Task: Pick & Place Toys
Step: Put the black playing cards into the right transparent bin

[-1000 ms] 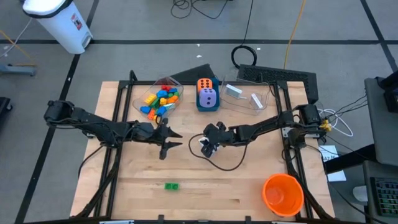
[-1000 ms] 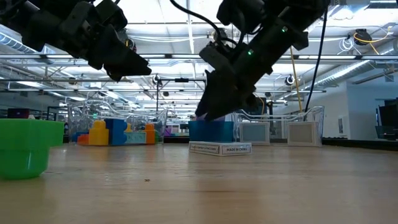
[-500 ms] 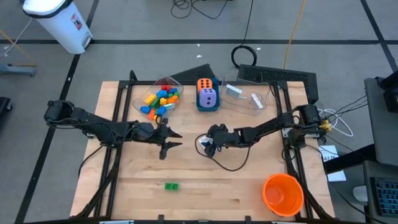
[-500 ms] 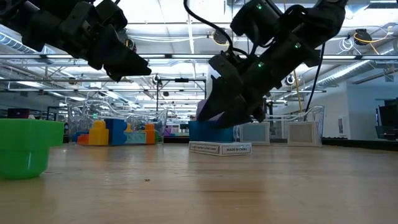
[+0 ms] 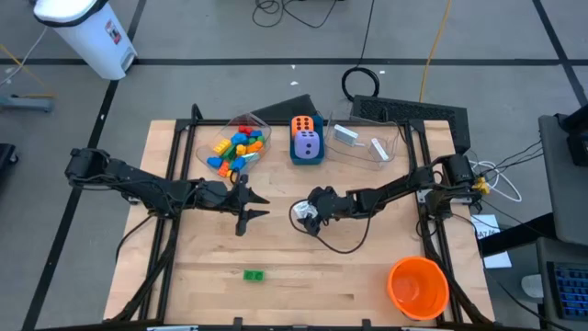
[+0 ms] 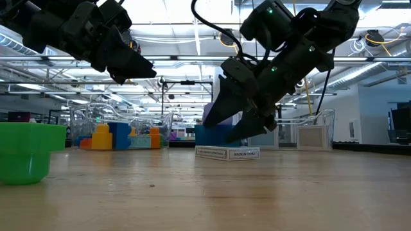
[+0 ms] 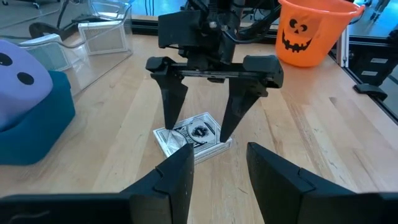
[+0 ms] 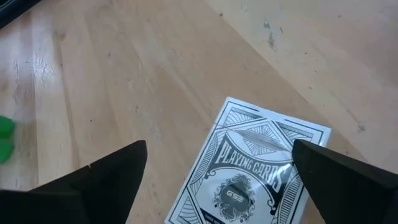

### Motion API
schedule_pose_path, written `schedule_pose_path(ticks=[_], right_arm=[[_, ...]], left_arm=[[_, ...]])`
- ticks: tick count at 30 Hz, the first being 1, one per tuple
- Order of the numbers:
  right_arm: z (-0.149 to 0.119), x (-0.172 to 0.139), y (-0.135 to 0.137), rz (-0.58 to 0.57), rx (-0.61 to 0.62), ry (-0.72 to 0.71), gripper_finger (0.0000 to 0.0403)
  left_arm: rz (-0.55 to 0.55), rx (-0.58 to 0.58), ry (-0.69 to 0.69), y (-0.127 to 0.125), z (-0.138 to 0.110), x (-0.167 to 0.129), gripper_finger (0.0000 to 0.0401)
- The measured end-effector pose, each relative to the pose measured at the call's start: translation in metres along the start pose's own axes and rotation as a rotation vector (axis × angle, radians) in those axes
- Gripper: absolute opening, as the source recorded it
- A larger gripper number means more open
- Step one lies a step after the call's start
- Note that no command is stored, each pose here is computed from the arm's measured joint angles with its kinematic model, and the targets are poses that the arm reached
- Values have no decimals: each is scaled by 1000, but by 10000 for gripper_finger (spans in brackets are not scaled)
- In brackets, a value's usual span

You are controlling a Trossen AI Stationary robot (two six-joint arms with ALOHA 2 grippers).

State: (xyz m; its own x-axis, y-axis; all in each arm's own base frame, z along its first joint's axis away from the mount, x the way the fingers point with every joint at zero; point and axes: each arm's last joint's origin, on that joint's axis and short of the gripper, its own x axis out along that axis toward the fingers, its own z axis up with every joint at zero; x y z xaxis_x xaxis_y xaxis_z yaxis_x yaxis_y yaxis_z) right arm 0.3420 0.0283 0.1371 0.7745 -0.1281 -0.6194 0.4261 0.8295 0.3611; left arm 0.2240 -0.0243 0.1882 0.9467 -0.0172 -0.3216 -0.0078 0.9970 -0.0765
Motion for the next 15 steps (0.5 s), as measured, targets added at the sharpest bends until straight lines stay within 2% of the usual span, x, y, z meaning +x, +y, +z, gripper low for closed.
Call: schedule_pose_path(ticks=[12, 15], right_arm=[[0, 0, 0, 1, -2, 3, 397], [-2, 0, 1, 44, -15, 37, 396]], left_arm=[[0, 1, 0, 0, 0, 0, 152], [0, 1, 0, 0, 0, 0, 152]])
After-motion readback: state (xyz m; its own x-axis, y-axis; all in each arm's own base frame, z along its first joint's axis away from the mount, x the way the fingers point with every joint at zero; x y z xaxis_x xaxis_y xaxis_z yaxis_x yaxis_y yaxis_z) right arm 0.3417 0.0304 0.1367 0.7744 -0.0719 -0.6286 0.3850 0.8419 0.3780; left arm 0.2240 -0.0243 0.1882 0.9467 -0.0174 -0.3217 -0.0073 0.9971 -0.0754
